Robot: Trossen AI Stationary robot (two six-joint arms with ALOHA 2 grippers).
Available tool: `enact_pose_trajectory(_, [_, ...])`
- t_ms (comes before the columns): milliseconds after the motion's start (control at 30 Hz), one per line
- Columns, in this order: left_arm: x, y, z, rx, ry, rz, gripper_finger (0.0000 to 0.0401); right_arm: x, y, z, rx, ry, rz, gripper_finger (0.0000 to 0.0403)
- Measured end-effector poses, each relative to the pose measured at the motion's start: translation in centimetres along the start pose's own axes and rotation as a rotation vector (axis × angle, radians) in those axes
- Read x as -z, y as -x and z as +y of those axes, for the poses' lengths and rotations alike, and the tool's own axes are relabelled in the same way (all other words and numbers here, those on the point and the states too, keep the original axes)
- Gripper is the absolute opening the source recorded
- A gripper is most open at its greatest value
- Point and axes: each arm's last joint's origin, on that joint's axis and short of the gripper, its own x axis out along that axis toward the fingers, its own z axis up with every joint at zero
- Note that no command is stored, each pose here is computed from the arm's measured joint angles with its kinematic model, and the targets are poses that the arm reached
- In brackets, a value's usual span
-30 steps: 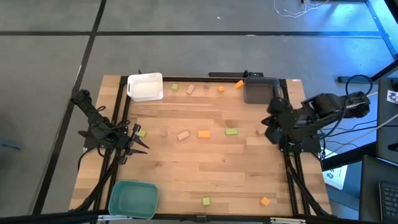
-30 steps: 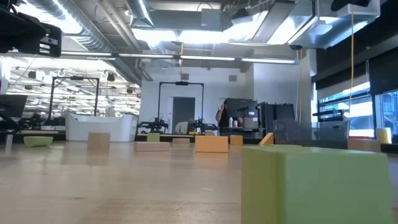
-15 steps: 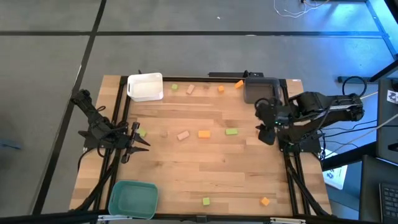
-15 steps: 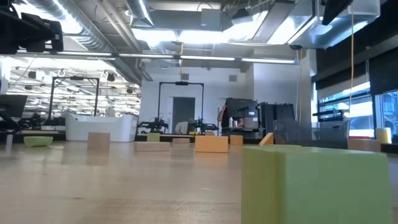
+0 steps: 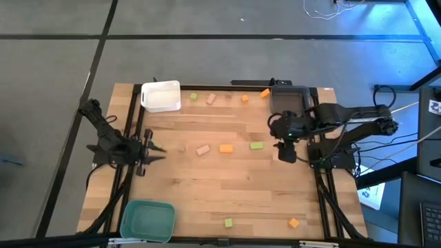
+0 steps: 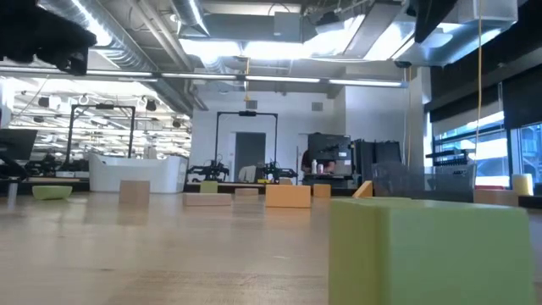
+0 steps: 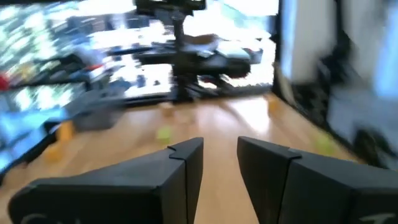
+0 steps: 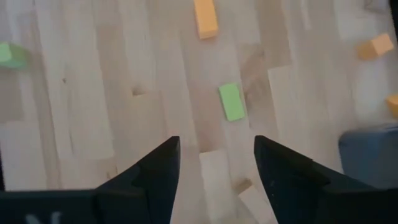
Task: Sort & place blocks by color
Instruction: Put the green block into the black bin
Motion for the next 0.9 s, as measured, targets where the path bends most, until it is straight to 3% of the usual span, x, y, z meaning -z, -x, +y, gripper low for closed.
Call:
enact_pose_trajectory(267, [-4.9, 0.1, 0.8, -0.1, 0.087, -0.037, 0.0096, -2.2, -4.3, -0.6, -0.03, 0.026, 0.159, 0.0206])
enact_pose_trajectory(400, [-7.2, -0.3, 0.9, -0.162, 0.091, 0.014, 0.0096, -3.1, -6.6, -1.2, -0.058, 0.045, 0.229, 0.0205])
enact_pose_trajectory(733, [-11.7, -1.7, -0.2, -0.202, 0.251, 0.177, 0.0096, -4.8, -12.1, -2.6, -0.064, 0.098, 0.358, 0.0196])
enact_pose_trajectory(900, [-14.1, -2.8, -0.9, -0.218, 0.274, 0.232, 0.0096, -5.4, -15.3, -3.1, -0.065, 0.123, 0.413, 0.0197])
